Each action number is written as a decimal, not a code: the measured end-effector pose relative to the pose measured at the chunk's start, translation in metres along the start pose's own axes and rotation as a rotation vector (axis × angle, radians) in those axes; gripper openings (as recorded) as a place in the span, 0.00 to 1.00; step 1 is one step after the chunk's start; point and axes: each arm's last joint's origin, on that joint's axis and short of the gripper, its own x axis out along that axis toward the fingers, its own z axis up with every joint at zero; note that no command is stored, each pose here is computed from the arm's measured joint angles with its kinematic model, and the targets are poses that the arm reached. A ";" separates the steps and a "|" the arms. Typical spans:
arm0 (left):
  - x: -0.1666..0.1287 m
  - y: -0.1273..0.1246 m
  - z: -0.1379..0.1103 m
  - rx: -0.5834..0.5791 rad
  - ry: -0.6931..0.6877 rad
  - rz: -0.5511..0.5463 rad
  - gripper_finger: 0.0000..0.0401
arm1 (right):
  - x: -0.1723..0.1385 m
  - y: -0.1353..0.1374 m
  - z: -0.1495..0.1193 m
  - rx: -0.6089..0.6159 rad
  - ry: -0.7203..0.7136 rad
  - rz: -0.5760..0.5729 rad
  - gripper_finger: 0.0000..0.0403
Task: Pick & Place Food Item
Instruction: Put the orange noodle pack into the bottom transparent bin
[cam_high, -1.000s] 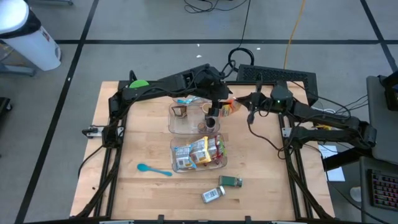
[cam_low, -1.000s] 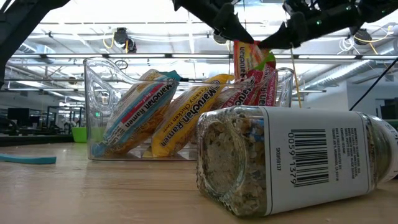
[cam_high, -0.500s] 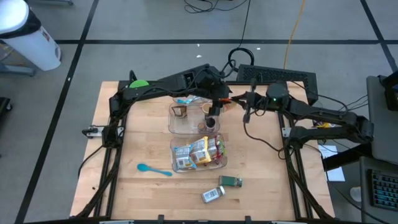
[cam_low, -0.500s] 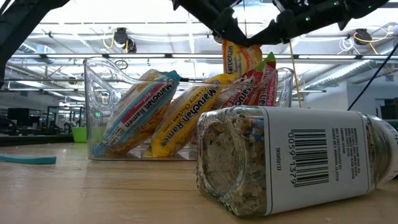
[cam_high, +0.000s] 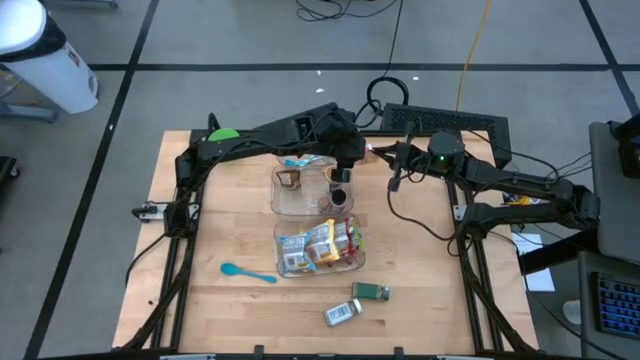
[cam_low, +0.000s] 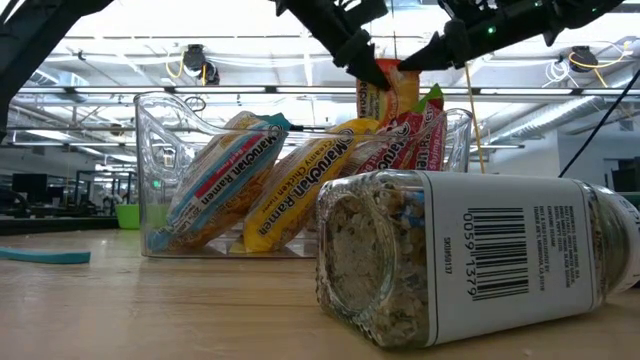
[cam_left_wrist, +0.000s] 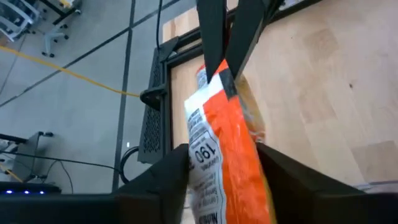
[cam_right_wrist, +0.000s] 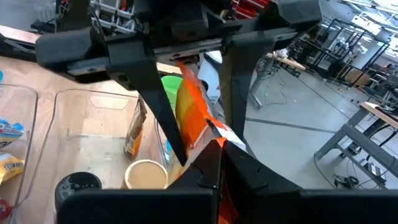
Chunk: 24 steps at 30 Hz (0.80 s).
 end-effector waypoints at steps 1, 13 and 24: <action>0.000 0.000 0.001 0.004 -0.005 0.003 0.43 | 0.000 0.000 0.000 0.000 -0.001 0.000 0.00; 0.000 -0.001 0.007 -0.011 -0.051 0.030 0.22 | 0.000 0.000 -0.003 0.001 0.031 0.003 0.00; -0.002 -0.002 0.007 -0.043 -0.042 0.014 0.40 | 0.000 0.000 -0.004 -0.001 0.040 0.008 0.00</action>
